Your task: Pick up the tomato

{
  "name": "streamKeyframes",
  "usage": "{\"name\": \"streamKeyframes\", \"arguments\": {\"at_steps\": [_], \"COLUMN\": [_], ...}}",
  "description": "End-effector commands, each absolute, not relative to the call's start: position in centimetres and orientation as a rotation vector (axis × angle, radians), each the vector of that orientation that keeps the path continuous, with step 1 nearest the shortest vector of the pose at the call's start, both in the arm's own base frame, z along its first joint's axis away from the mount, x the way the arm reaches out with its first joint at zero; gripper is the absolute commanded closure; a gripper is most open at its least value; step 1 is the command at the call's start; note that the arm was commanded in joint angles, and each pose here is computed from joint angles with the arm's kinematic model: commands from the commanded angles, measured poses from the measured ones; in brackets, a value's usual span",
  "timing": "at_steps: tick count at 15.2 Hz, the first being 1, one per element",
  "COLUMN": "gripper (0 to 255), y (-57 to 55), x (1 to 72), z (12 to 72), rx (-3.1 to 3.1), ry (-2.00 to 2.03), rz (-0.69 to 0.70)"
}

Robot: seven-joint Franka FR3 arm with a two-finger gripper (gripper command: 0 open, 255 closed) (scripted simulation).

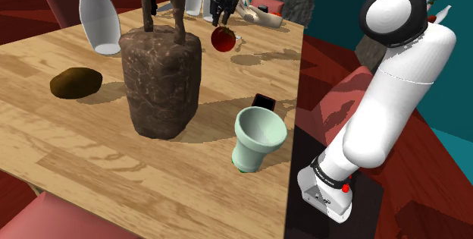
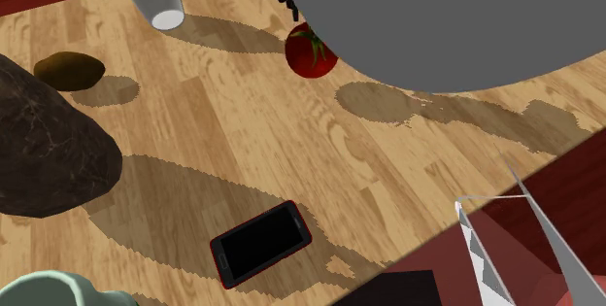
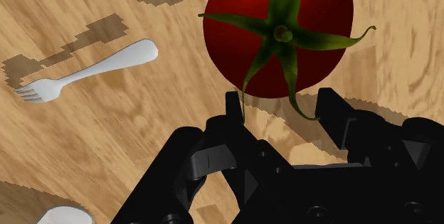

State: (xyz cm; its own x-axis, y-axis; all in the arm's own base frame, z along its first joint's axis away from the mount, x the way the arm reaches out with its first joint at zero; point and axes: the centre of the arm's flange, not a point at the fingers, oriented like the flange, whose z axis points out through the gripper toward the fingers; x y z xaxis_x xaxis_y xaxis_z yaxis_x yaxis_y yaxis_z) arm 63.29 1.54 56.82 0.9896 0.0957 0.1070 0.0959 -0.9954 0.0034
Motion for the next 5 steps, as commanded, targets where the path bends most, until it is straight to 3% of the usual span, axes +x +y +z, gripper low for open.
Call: {"name": "streamKeyframes", "arguments": {"at_steps": [1,5], "gripper": [255,255], "y": [1.6,1.6], "x": [63.4,63.4], "z": [57.9,59.1], "rx": [-3.132,-3.132], "ry": [-0.151,-0.151], "rz": [-0.169,-0.169]}}
